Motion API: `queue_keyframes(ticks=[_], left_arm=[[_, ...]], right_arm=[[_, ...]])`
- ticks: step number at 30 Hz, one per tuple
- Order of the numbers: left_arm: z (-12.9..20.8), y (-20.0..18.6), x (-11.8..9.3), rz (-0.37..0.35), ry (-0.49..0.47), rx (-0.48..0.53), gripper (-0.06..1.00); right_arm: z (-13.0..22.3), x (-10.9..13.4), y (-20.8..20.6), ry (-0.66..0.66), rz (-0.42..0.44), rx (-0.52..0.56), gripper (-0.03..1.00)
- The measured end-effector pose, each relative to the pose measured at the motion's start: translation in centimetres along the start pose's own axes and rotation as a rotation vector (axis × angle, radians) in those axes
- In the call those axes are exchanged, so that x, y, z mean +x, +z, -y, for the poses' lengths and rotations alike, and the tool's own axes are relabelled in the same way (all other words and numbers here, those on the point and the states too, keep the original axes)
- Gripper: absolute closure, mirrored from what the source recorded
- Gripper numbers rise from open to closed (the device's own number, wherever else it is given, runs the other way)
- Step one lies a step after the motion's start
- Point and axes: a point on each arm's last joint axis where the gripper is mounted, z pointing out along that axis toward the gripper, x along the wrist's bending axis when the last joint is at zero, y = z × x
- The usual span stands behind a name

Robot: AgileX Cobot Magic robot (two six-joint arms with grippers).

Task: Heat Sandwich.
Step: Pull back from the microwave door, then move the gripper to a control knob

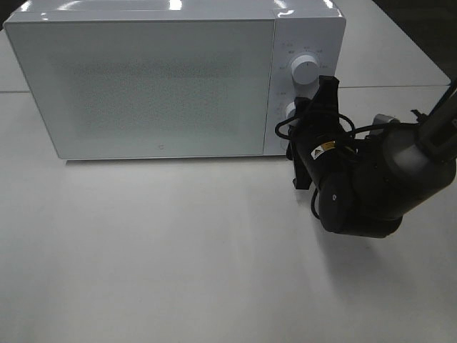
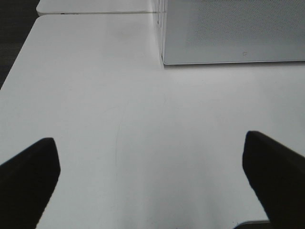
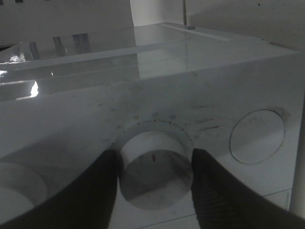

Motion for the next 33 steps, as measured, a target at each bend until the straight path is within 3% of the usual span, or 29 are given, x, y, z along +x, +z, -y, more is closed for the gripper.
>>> queue_keyframes(ticks=[2,6,10,26,33], left_arm=[[0.0,0.0,0.0,0.0,0.0,0.0,-0.05],[0.0,0.0,0.0,0.0,0.0,0.0,-0.05],[0.0,0.0,0.0,0.0,0.0,0.0,-0.05],[0.0,0.0,0.0,0.0,0.0,0.0,-0.05],[0.0,0.0,0.0,0.0,0.0,0.0,-0.05]], right_arm=[[0.0,0.0,0.0,-0.009,0.0,-0.001,0.44],[-0.1,0.0,0.0,-0.038,0.003,-0.014,0.25],[-0.1,-0.1,0.0,-0.045,0.01,-0.01,0.2],[-0.7,-0.1,-1.4,-0.113,0.024,0.007,0.2],[-0.7,-0.4,-2.6,-0.169,0.05,0.084,0.2]])
